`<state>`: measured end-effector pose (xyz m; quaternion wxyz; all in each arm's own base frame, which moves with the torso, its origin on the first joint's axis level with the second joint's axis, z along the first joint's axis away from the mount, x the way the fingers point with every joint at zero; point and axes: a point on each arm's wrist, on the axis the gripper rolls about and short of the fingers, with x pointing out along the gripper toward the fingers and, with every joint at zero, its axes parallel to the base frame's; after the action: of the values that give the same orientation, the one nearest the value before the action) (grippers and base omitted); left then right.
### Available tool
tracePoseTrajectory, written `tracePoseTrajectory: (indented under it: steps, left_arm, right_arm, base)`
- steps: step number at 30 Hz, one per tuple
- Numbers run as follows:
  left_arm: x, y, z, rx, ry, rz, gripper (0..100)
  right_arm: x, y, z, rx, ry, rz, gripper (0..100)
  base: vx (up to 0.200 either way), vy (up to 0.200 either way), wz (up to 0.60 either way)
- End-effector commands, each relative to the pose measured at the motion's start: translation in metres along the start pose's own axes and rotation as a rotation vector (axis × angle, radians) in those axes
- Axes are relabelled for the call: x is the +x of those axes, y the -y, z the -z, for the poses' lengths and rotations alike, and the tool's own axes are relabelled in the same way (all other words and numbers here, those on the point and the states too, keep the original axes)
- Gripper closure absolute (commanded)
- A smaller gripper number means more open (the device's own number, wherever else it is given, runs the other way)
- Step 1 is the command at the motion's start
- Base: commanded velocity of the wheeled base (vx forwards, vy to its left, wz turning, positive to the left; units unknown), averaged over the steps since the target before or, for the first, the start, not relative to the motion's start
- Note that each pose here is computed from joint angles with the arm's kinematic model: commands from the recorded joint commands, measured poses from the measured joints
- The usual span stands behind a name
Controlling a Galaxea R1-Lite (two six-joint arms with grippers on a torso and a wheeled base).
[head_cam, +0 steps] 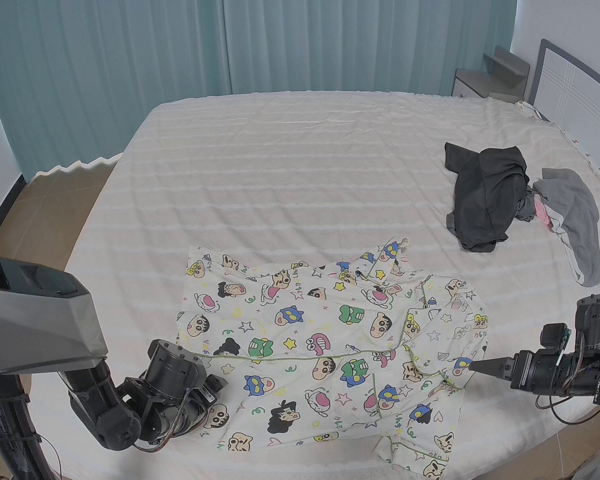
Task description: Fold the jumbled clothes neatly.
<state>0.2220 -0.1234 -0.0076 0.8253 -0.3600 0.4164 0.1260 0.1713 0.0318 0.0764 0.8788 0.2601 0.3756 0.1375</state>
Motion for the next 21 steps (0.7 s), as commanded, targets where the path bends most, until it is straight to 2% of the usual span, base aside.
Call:
tracePoseTrajectory:
  steps: [1,5,12,17,21]
  left_arm:
    - [-0.005,0.006,-0.009,-0.039,0.027,0.038,0]
    - [-0.006,0.011,-0.018,-0.112,0.040,0.064,0]
    - [0.003,0.006,-0.013,-0.094,-0.017,0.014,0]
    - [0.002,0.004,-0.008,-0.057,-0.062,-0.069,0]
    - [0.002,0.007,-0.004,-0.045,-0.075,-0.075,0]
  right_arm:
    - [0.001,-0.001,0.003,-0.005,-0.017,-0.004,0]
    - [0.001,-0.003,0.006,-0.014,-0.025,-0.012,0]
    - [0.001,-0.001,0.008,-0.023,-0.005,-0.025,0]
    - [0.002,-0.001,0.009,-0.023,-0.005,-0.025,0]
    - [0.002,-0.001,0.009,-0.023,-0.005,-0.025,0]
  base:
    - [0.000,0.000,0.00]
    - [0.000,0.000,0.00]
    - [0.000,0.000,0.00]
    - [0.000,0.000,0.00]
    - [0.000,0.000,0.00]
